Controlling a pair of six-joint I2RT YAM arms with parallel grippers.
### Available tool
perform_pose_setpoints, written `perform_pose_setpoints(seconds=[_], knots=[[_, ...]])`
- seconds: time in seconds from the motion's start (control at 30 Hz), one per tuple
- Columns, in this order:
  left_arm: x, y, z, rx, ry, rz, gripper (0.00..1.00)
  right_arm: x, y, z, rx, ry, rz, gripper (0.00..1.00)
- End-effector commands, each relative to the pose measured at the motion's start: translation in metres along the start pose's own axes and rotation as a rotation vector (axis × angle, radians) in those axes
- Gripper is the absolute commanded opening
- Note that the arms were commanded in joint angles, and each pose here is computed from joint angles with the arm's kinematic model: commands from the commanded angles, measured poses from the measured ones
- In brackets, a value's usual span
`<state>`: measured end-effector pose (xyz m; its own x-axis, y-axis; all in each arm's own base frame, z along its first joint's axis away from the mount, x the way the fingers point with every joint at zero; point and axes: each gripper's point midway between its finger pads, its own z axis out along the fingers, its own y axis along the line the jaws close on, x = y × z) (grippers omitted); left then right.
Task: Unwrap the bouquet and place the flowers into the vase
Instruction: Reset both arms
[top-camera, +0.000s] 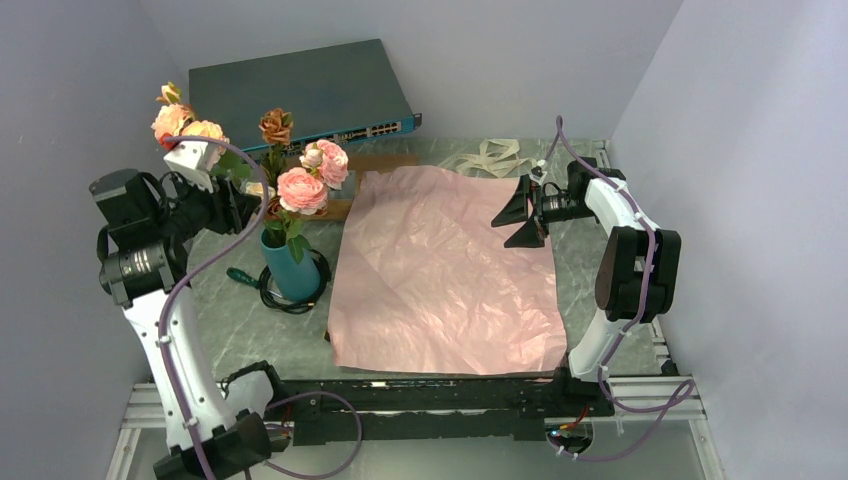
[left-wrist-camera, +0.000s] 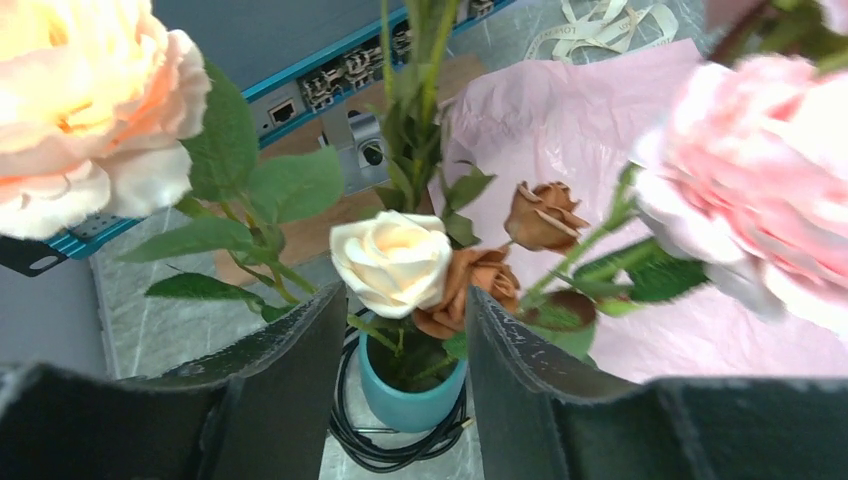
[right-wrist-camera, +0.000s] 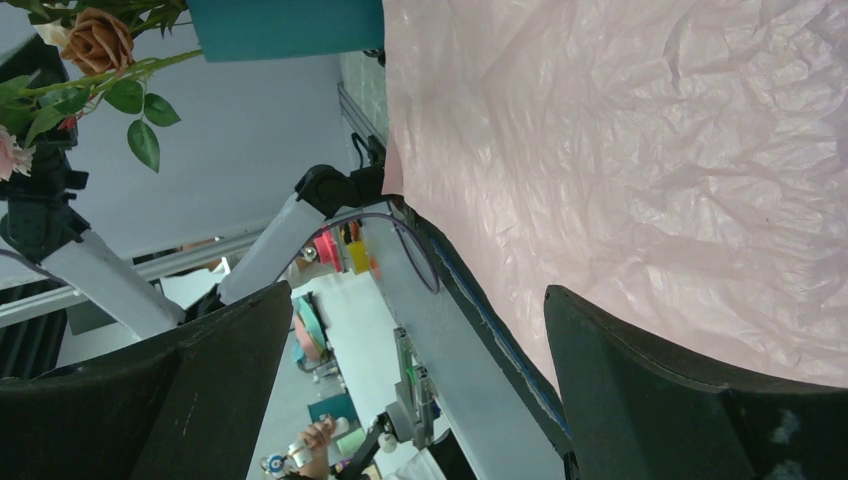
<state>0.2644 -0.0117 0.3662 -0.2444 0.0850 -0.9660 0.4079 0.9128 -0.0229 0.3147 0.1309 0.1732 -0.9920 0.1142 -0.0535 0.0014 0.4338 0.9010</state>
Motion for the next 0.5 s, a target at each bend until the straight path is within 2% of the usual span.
perform_pose_setpoints(seconds=[0.0, 0.23, 0.47], knots=[[-0.022, 0.017, 0.011, -0.025, -0.055, -0.013, 0.55, -0.004, 0.001, -0.002, 0.003, -0.012, -0.035, 0.99], [-0.015, 0.028, 0.022, -0.025, -0.023, -0.048, 0.57, -0.006, -0.001, -0.003, 0.002, -0.012, -0.031, 0.99], [0.009, 0.025, 0.016, -0.042, 0.041, -0.026, 0.47, -0.008, -0.006, -0.004, 0.0, -0.014, -0.014, 0.99]])
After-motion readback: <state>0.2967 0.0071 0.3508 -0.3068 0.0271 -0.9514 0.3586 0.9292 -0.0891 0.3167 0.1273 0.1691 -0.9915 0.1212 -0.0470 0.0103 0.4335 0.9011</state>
